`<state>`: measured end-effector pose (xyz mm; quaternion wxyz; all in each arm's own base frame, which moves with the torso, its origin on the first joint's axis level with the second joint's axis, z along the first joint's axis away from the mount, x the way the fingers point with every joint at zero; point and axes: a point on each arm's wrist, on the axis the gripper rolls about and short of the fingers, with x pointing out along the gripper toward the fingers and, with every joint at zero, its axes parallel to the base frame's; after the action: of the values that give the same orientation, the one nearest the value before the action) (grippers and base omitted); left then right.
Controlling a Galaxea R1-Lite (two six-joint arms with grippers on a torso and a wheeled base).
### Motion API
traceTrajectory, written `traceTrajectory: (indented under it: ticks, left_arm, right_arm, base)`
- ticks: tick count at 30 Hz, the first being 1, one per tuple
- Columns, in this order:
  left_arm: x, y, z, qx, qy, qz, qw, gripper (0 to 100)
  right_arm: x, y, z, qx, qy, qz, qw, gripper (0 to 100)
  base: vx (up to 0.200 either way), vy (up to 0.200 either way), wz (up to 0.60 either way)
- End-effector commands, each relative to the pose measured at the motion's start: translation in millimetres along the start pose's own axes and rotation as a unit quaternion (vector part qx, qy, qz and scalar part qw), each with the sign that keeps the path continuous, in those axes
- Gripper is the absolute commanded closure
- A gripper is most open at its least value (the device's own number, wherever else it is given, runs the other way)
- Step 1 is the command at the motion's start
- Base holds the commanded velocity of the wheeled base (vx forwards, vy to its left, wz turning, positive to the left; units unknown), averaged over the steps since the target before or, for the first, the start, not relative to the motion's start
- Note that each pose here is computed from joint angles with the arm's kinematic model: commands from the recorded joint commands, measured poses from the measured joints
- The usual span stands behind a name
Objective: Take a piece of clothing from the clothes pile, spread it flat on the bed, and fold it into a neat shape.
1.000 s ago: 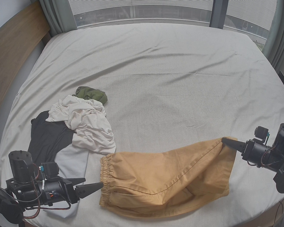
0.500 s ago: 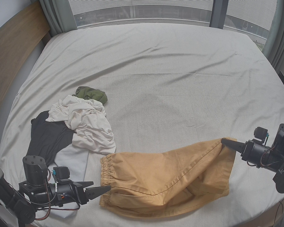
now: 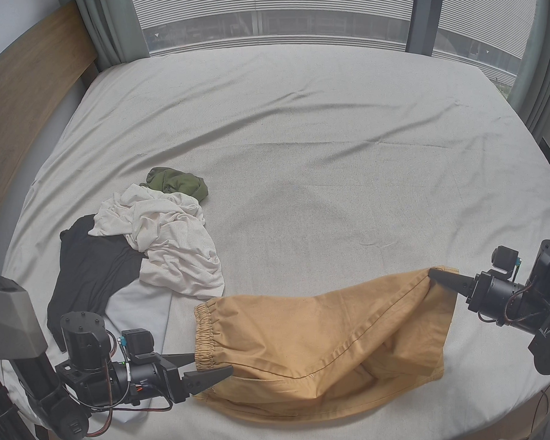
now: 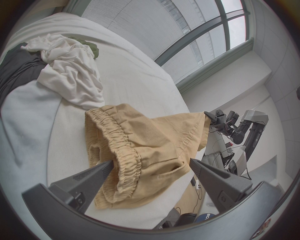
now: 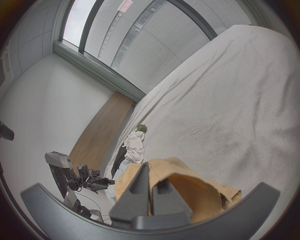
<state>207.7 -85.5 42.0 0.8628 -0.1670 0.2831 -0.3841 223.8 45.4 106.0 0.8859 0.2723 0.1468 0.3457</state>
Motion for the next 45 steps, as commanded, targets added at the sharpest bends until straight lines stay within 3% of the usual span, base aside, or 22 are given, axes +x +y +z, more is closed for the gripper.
traceTrajectory:
  ticks: [1, 8, 34, 35, 45]
  left_arm:
    - [12.8, 11.1, -25.8, -0.023, 0.049, 0.004, 0.9986, 0]
    - [14.9, 9.0, -25.3, -0.022, 0.056, -0.021, 0.9980, 0]
    - [29.9, 9.3, -8.8, 0.006, 0.022, -0.040, 0.9990, 0]
    - [29.9, 9.3, -8.8, 0.006, 0.022, -0.040, 0.9990, 100]
    - [31.2, 9.4, -3.0, 0.013, 0.009, -0.042, 0.9990, 100]
  right_arm:
    - [0.2, -0.1, -0.5, 0.001, 0.001, 0.000, 1.0000, 100]
    - [0.3, -0.3, 0.0, 0.000, 0.000, 0.000, 1.0000, 100]
    - [0.2, 0.2, -1.0, 0.002, 0.002, 0.000, 1.0000, 100]
    - [0.4, -0.1, -1.2, 0.002, 0.003, 0.000, 1.0000, 100]
    - [-0.7, -1.1, 0.2, 0.002, 0.002, 0.002, 1.0000, 100]
  base:
    - [0.000, 0.000, 0.00]
    - [0.000, 0.000, 0.00]
    - [0.000, 0.000, 0.00]
    - [0.000, 0.000, 0.00]
    - [0.000, 0.000, 0.00]
